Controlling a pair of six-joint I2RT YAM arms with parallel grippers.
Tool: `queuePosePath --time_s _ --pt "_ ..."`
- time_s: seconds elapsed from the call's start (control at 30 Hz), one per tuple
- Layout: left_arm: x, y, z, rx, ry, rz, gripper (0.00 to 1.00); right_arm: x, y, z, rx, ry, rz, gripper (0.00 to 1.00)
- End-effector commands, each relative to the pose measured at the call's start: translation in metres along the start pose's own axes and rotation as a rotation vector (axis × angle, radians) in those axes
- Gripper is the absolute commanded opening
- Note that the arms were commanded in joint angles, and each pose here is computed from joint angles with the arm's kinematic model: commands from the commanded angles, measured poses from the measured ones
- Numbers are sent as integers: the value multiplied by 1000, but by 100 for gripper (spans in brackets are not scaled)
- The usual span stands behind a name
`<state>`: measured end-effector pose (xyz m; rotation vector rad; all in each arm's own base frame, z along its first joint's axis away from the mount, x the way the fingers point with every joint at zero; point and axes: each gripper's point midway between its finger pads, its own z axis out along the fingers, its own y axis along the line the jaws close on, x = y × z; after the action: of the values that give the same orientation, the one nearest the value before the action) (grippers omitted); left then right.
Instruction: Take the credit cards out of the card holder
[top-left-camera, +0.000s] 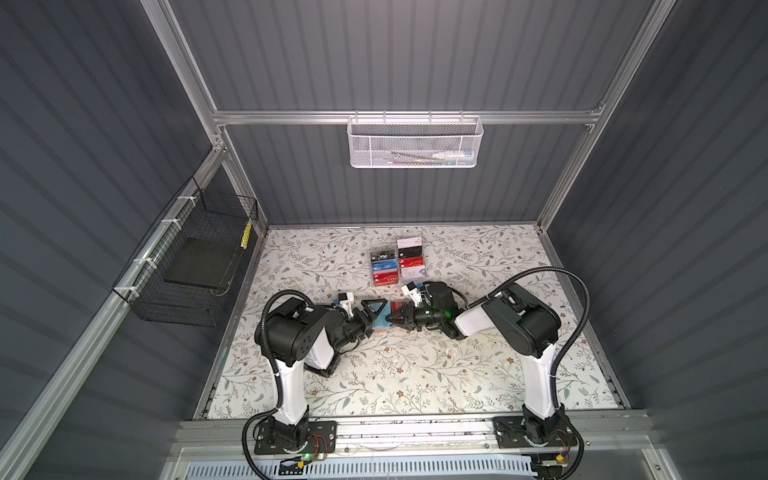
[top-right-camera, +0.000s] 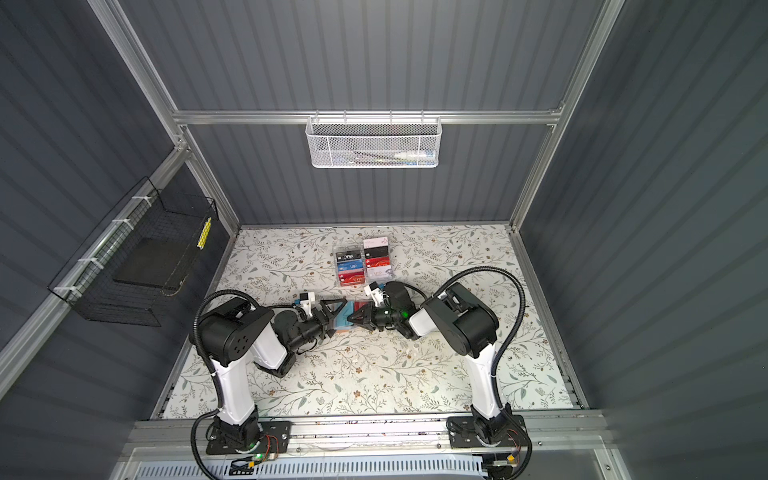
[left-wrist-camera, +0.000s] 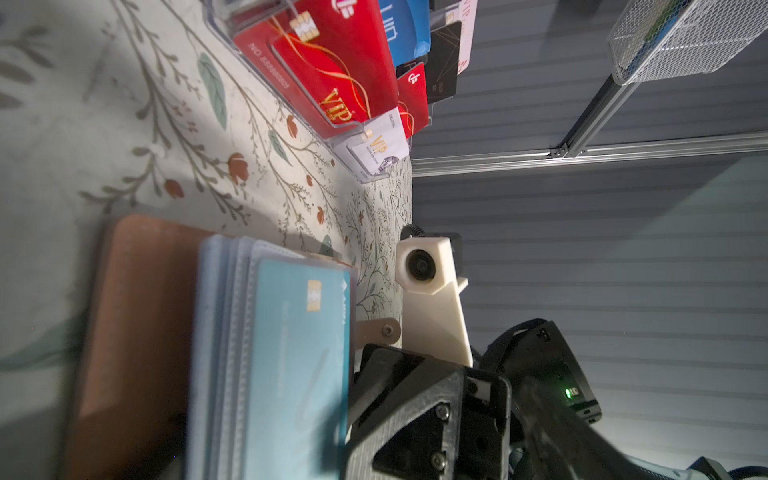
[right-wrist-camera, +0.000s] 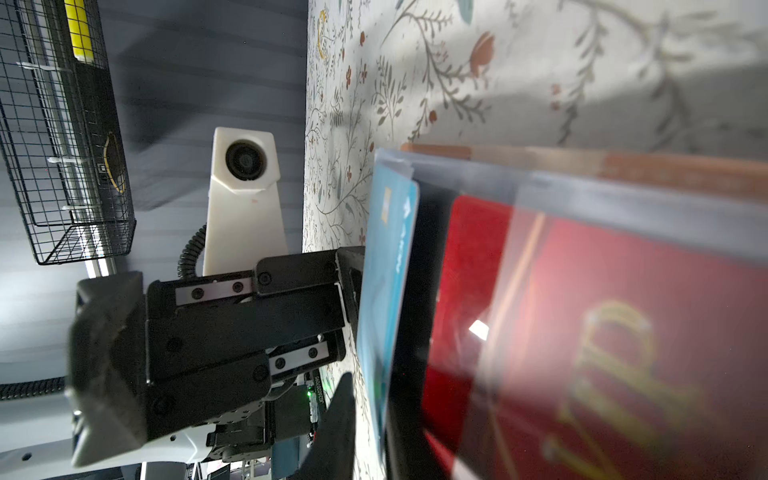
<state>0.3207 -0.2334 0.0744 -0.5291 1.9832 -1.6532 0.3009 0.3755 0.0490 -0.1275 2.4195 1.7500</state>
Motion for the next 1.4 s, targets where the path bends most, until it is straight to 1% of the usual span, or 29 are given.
queuePosePath --time_s 0.0,0.23,0.73,1.0,1.37 --pt "6 21 -5 -66 8 -27 100 -6 17 -5 -40 -12 -45 15" --pt "6 23 -7 -72 5 -28 100 -8 15 -8 -42 -19 -32 13" --pt "5 22 -7 -69 5 -28 100 -16 6 -16 -41 -50 4 12" --pt "4 21 -6 -67 10 -29 100 -17 6 -16 -50 -47 10 9" --pt "4 21 -8 -68 9 -26 100 -21 5 -20 -52 -57 16 3"
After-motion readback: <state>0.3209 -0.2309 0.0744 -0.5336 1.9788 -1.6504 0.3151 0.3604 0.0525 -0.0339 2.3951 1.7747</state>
